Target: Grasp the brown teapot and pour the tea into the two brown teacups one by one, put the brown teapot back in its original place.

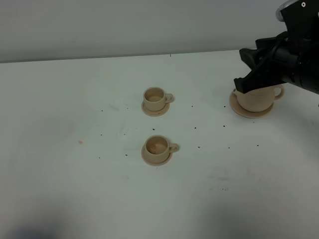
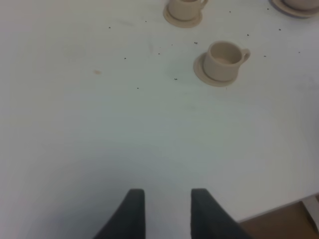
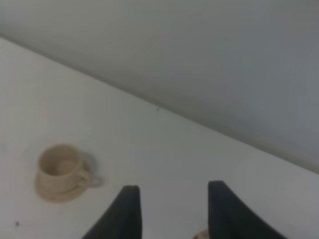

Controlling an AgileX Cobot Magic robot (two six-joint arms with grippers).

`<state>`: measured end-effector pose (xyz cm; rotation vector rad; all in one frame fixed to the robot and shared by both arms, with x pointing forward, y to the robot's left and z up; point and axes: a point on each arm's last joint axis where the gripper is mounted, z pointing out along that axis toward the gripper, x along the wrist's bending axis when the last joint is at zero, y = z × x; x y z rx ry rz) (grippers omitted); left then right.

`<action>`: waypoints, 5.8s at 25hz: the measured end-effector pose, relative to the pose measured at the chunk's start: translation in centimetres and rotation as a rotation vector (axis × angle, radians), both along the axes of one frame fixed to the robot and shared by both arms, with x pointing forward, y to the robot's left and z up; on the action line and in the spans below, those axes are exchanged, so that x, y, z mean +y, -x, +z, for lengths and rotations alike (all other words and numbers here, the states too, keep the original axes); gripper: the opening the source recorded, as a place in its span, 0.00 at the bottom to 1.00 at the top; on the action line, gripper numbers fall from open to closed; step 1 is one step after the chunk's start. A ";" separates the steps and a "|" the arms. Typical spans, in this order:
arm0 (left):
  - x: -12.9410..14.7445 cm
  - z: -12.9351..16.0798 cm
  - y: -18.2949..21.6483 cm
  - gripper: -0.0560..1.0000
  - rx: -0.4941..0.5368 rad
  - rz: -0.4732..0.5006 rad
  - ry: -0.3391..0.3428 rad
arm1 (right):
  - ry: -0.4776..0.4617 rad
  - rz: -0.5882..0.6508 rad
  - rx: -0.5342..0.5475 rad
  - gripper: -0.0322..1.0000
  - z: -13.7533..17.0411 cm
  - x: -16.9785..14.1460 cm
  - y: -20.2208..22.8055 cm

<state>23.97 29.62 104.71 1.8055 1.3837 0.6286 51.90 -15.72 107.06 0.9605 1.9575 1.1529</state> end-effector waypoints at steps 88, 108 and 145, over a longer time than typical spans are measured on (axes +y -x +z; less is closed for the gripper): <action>0.0 0.0 -0.1 0.29 0.000 0.342 0.002 | 1.032 0.536 0.253 0.48 -13.1 -3.5 -14.7; 0.0 0.0 -0.1 0.29 0.000 0.342 0.002 | 1.064 0.581 0.290 0.48 -15.2 -3.3 -14.9; 0.0 0.0 -0.1 0.29 0.001 0.341 0.002 | 0.822 0.323 0.636 0.44 -13.5 -0.8 -13.6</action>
